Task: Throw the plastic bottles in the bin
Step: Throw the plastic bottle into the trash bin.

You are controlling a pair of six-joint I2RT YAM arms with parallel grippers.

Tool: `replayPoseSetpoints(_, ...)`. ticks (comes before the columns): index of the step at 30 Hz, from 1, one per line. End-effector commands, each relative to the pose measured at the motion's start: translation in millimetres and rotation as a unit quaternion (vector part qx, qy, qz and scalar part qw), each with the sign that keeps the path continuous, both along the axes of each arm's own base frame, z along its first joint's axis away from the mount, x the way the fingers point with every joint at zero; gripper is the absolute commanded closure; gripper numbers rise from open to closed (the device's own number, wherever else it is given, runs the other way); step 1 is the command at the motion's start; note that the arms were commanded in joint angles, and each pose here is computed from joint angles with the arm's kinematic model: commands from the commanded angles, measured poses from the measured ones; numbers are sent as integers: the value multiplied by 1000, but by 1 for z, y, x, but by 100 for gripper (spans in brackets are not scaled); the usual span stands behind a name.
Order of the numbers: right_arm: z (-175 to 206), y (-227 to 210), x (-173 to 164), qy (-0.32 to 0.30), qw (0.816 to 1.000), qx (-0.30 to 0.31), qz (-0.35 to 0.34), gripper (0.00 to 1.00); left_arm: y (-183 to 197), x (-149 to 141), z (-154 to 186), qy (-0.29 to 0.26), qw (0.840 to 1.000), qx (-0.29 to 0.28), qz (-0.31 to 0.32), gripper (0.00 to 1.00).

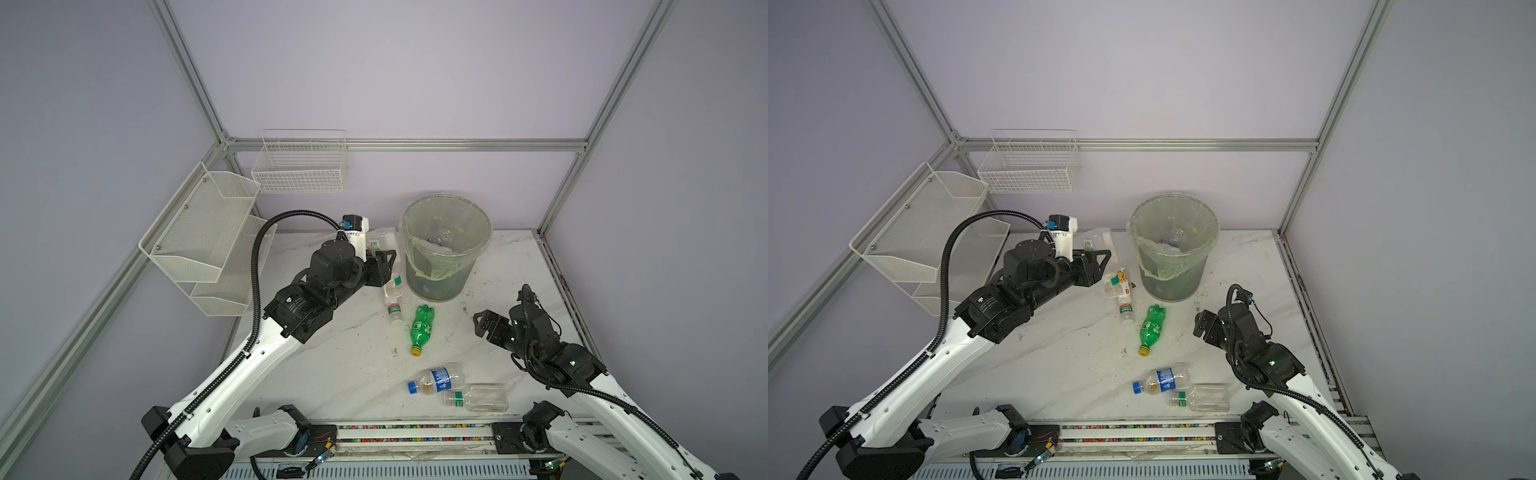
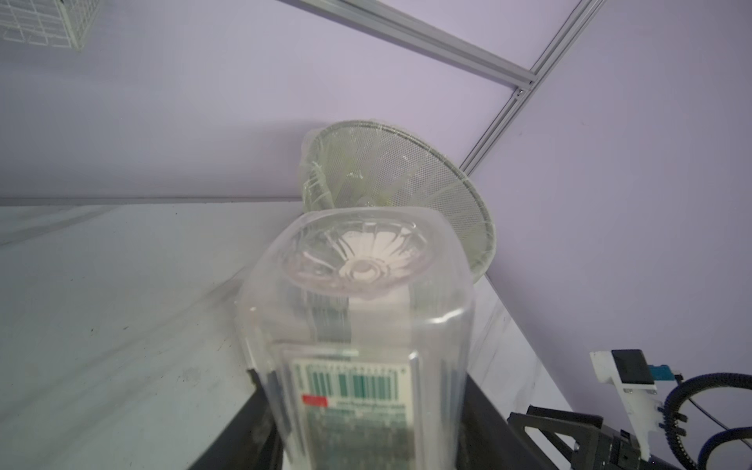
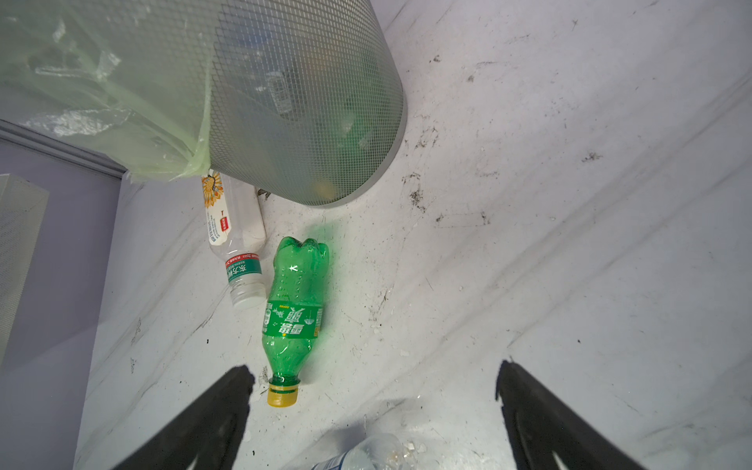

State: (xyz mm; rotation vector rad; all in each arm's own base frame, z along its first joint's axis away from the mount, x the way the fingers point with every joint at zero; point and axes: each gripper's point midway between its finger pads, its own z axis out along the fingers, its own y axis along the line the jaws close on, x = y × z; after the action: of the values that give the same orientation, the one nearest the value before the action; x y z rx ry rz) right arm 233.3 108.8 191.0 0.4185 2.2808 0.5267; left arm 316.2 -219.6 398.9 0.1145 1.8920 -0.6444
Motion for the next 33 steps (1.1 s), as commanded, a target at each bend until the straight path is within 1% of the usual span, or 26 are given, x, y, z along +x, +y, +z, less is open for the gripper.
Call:
replayPoseSetpoints(1, -4, -3, 1, -1, 1000, -3, -11, 3, -9, 6, 72, -91, 994, -54, -16, 42)
replayPoseSetpoints(7, -1, -4, 0, -7, 1000, 1, -11, 3, -20, 17, 84, -107, 991, -74, -21, 41)
replayPoseSetpoints(10, 1, -3, 0, -10, 1000, 3, -9, 3, -31, 28, 97, -113, 991, -67, -28, 41)
replayPoseSetpoints(11, 2, -3, 0, -10, 1000, 3, -8, 3, -37, 33, 107, -122, 989, -70, -33, 41)
replayPoseSetpoints(15, 3, -3, -1, -11, 1000, 6, -8, 3, -70, 66, 131, -140, 986, -79, -51, 40)
replayPoseSetpoints(17, 6, -4, -2, -14, 1000, 9, -8, 3, -87, 92, 132, -131, 988, -70, -45, 38)
replayPoseSetpoints(18, 7, -4, -2, -16, 1000, 11, -9, 3, -95, 104, 132, -128, 989, -66, -41, 33)
replayPoseSetpoints(19, 8, -4, -2, -18, 1000, 12, -8, 3, -105, 120, 124, -117, 991, -56, -40, 27)
replayPoseSetpoints(20, 10, -4, -2, -19, 1000, 13, -9, 3, -113, 133, 115, -105, 993, -46, -37, 16)
replayPoseSetpoints(21, 10, -3, -2, -19, 1000, 13, -9, 3, -115, 139, 117, -102, 993, -48, -35, 0)
replayPoseSetpoints(22, 12, -3, -1, -20, 1000, 15, -8, 3, -116, 144, 114, -90, 994, -53, -34, 0)
replayPoseSetpoints(25, 16, -2, 0, -21, 1000, 15, -8, 3, -114, 140, 121, -85, 992, -78, -48, 0)
replayPoseSetpoints(27, 15, -2, 0, -20, 1000, 15, -8, 3, -105, 131, 130, -98, 990, -87, -47, 0)
replayPoseSetpoints(30, 13, -1, 1, -18, 1000, 12, -6, 3, -77, 113, 139, -121, 989, -87, -22, 0)
replayPoseSetpoints(33, 9, 0, 3, -12, 1000, 8, -5, 2, -44, 97, 136, -118, 991, -63, 11, 0)
